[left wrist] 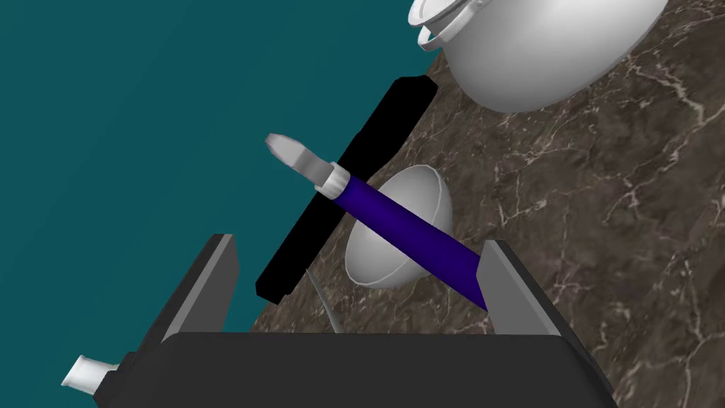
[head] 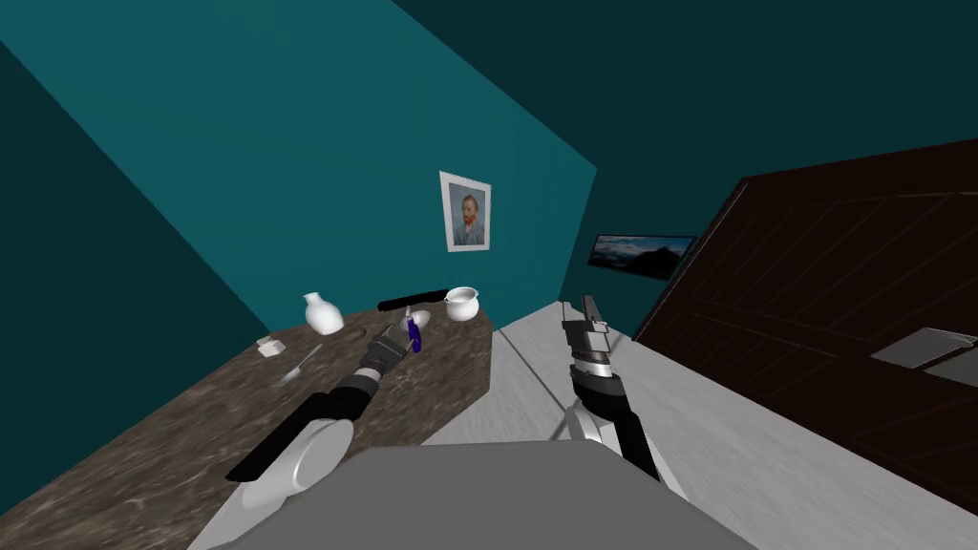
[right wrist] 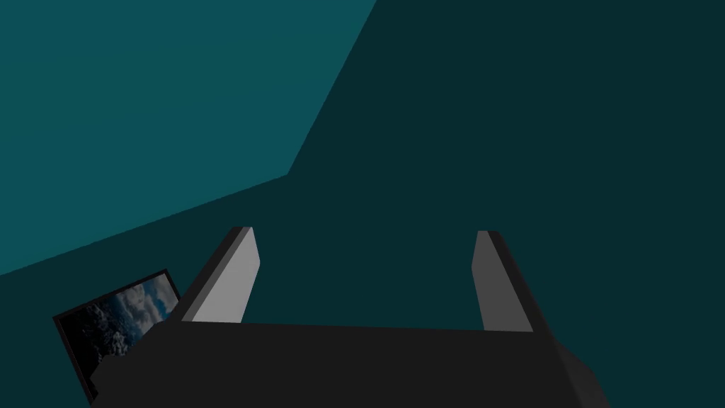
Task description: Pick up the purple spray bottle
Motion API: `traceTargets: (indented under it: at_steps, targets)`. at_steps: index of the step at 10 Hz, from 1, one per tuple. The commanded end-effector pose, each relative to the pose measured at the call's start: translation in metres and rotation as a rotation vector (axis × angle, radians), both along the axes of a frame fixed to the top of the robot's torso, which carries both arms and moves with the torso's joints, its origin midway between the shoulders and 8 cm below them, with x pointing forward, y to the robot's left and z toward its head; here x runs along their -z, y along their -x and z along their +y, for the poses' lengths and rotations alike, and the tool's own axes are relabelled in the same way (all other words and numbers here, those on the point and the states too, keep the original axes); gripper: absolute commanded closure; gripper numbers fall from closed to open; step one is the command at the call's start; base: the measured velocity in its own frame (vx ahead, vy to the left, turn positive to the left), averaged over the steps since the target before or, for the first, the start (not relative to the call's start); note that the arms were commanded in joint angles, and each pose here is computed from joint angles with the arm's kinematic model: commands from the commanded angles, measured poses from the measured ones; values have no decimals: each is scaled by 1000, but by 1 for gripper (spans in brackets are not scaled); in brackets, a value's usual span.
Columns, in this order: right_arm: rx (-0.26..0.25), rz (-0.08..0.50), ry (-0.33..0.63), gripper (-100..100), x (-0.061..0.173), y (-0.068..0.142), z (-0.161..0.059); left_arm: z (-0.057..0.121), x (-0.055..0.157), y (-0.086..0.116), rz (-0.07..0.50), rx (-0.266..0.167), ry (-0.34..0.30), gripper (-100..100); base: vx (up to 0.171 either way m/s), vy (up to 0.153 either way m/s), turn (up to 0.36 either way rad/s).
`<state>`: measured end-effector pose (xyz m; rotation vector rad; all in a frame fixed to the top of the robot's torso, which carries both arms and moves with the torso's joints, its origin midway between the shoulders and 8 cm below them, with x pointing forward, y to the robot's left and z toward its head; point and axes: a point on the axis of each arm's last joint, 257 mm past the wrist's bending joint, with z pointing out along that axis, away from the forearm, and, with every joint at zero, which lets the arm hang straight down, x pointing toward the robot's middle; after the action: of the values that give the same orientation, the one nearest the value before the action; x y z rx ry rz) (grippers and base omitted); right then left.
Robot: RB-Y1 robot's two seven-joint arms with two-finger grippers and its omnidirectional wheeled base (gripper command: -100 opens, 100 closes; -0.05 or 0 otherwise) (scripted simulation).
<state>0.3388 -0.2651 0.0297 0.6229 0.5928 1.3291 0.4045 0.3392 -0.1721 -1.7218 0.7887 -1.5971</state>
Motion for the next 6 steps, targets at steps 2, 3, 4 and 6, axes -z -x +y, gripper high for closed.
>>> traceTargets:
  at_steps: [2, 3, 4, 6]
  targets:
    - [0, 0, 0, 0, 0, 0, 0, 5, 22, 3, 61, 7, 104, -100, 63, -87, 144]
    - [0, 0, 0, 0, 0, 0, 0, 4, 21, 3, 58, 9, 116, -100, 53, -60, 124]
    - [0, 0, 0, 0, 0, 0, 0, 7, 31, 5, 87, 8, 175, -100, 57, -61, 244]
    - [0, 0, 0, 0, 0, 0, 0, 10, 39, 7, 109, 7, 242, -100, 94, -111, 209]
